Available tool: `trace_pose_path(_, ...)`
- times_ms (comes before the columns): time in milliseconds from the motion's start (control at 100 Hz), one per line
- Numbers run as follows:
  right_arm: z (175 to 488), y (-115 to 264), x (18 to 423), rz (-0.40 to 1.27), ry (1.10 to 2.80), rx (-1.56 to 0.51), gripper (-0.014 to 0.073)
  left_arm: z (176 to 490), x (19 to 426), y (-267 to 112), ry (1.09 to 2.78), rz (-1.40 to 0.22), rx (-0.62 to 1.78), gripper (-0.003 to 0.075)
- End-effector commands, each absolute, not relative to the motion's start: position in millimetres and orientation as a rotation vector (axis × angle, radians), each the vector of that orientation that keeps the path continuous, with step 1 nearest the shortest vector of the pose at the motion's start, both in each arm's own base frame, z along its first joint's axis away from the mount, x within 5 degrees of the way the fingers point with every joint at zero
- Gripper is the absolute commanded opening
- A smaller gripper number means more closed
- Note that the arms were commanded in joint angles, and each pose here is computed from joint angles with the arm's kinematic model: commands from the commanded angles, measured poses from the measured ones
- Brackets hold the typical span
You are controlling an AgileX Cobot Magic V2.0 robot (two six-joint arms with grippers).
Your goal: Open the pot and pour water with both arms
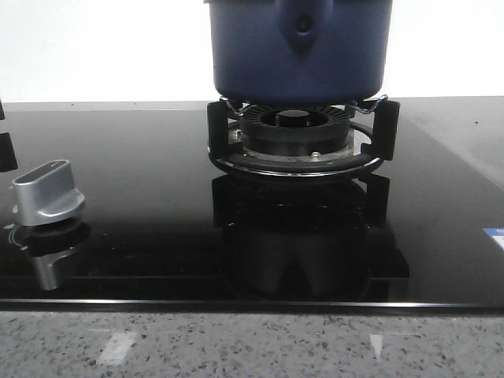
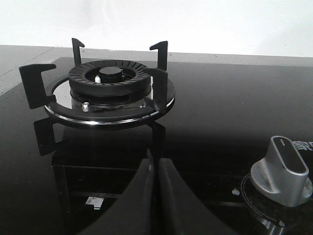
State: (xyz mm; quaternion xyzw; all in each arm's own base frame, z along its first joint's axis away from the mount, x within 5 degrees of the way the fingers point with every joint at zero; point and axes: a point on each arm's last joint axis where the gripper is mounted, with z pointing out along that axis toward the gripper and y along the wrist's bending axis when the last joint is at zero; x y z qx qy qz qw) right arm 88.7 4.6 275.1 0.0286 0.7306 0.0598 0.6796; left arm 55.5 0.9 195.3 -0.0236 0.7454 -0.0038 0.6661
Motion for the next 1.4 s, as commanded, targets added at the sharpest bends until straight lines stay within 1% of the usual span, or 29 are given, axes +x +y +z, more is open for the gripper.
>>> trace_pose_path(0,286,2,89,0.113,1.59,0.087,-0.0048,192,55,1,1.618,-0.014,-0.064,-0.002)
trace_pose_path(440,287,1,89,0.104,1.58,0.098,-0.0048,192,55,1,1.618,-0.014,-0.064,-0.002)
trace_pose_path(580,287,-1,83,0.099,1.563,0.12,-0.0048,192,55,1,1.618,-0.014,-0.064,-0.002)
trace_pose_path(750,257,-8,79,0.037,1.622,0.208,-0.0048,192,55,1,1.618,-0.014,-0.064,-0.002)
trace_pose_path(860,236,-8,70,-0.016,1.574,0.159,-0.0048,192,55,1,1.618,-0.014,-0.064,-0.002)
trace_pose_path(1050,199,-6,56,-0.02,1.517,0.149,-0.0048,192,55,1,1.618,-0.014,-0.064,-0.002)
trace_pose_path(1180,199,-6,56,-0.027,1.527,0.141,-0.0048,191,55,1,1.621,-0.015,-0.064,-0.002)
trace_pose_path(1390,193,-7,55,-0.04,1.589,0.141,-0.0048,191,55,1,1.621,-0.013,-0.065,-0.002)
